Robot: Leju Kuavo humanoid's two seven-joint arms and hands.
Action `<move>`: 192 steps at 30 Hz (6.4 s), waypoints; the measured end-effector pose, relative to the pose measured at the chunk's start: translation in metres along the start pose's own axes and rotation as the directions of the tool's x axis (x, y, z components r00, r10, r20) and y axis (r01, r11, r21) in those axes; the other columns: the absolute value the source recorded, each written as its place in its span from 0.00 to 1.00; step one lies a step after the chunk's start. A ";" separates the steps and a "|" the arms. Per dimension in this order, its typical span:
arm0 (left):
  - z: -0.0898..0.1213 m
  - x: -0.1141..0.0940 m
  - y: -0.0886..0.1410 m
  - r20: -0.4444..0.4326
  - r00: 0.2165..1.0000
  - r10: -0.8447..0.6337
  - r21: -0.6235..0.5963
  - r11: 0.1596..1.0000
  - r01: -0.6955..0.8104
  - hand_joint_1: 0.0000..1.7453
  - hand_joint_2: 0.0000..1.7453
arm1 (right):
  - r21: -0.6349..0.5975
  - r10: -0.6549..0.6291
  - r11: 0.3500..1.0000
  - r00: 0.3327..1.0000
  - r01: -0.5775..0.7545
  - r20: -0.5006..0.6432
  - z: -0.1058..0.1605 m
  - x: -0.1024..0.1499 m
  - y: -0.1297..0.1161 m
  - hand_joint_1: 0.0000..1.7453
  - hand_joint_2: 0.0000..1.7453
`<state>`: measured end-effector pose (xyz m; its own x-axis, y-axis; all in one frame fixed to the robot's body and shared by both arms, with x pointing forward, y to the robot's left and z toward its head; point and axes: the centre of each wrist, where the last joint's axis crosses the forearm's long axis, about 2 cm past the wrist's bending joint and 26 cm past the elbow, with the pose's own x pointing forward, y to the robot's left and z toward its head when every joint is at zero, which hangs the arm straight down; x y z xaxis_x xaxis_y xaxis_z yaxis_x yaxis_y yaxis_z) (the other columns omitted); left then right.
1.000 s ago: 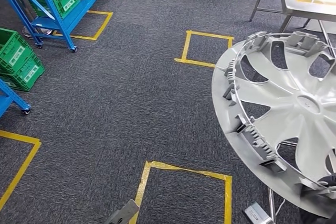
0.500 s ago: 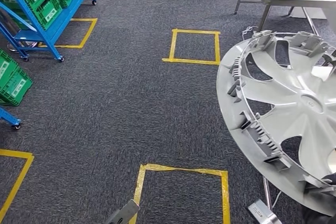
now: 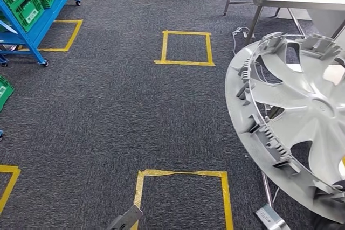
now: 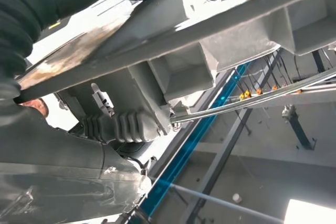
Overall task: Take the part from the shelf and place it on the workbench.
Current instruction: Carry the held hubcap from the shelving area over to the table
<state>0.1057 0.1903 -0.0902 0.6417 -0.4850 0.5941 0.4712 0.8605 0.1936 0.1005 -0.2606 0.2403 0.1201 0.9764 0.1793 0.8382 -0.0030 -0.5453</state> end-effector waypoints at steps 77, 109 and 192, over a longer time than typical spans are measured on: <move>0.001 -0.002 0.000 -0.002 1.000 0.016 -0.006 1.000 -0.016 0.00 1.00 | -0.006 -0.006 1.000 1.000 0.006 -0.017 0.000 -0.004 0.000 1.00 1.00; 0.002 -0.004 -0.001 -0.011 1.000 0.024 0.001 1.000 -0.024 0.00 1.00 | 0.085 -0.011 0.996 1.000 0.012 -0.018 0.017 -0.008 0.006 1.00 1.00; 0.002 -0.003 -0.002 -0.011 1.000 0.024 0.006 1.000 -0.024 0.00 1.00 | 0.106 -0.014 0.994 0.998 0.019 -0.053 0.022 -0.011 0.010 1.00 1.00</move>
<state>0.1019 0.1905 -0.0911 0.6592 -0.4657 0.5904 0.4522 0.8728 0.1836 0.0959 -0.2663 0.2149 0.1369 0.9635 0.2300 0.7794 0.0385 -0.6253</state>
